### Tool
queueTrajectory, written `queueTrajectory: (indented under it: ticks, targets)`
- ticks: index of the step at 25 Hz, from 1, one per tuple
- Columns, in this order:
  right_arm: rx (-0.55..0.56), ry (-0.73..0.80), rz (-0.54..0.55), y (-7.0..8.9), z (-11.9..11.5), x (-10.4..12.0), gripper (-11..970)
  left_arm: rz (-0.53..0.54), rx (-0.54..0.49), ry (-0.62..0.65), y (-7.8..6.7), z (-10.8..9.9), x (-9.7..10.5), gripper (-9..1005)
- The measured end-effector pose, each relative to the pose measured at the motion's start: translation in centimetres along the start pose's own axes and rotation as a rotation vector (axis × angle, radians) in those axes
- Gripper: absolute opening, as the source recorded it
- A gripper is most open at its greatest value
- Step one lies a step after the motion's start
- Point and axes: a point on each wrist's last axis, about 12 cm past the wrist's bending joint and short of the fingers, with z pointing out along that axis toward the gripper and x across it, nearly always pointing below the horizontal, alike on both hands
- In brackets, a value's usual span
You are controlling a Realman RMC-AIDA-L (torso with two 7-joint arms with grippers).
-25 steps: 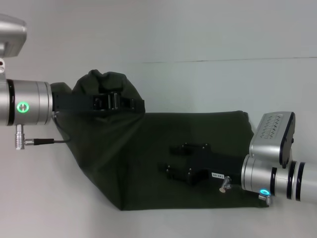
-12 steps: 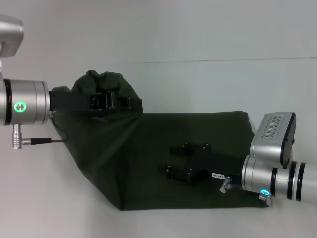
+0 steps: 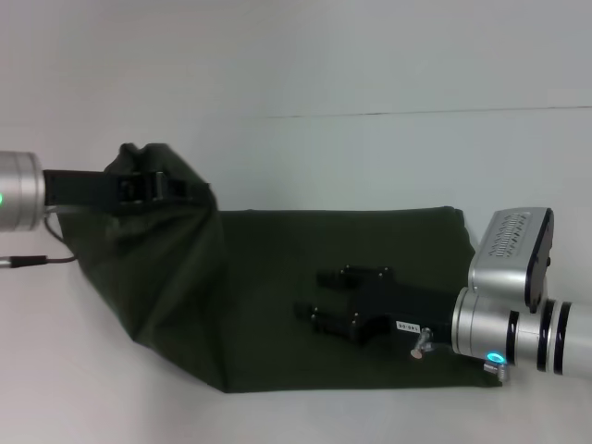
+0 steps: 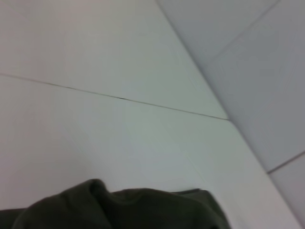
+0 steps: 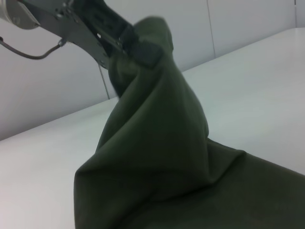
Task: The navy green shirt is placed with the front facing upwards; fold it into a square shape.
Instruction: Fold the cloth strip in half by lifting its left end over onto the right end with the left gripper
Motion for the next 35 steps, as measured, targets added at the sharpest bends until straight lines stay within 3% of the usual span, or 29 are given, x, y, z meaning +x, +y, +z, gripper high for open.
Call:
queueTrajectory:
  ticks: [5,9,16,21,28,35]
  targets:
    - [-0.002,-0.001,0.001,0.0,0.1,-0.1,645,-0.005,-0.071,0.008,1.0,-0.6,0.1,27]
    - [0.000,0.001,0.000,0.0,0.1,-0.1,645,0.003,-0.064,0.005,0.7,-0.6,-0.1,27]
    - [0.003,0.004,-0.003,-0.1,0.2,-0.2,644,0.073,0.068,-0.035,-2.7,0.4,-1.0,27]
    - [0.016,0.009,0.012,-0.1,-0.3,0.4,645,0.114,0.131,-0.013,-4.8,2.6,-1.3,28]
    - [0.120,-0.068,0.057,-1.3,-5.1,2.5,646,0.125,0.167,-0.022,-6.5,6.2,-1.3,28]
    - [0.243,-0.115,0.094,-2.2,-9.8,4.0,646,0.122,0.202,-0.051,-7.7,7.9,-1.3,28]
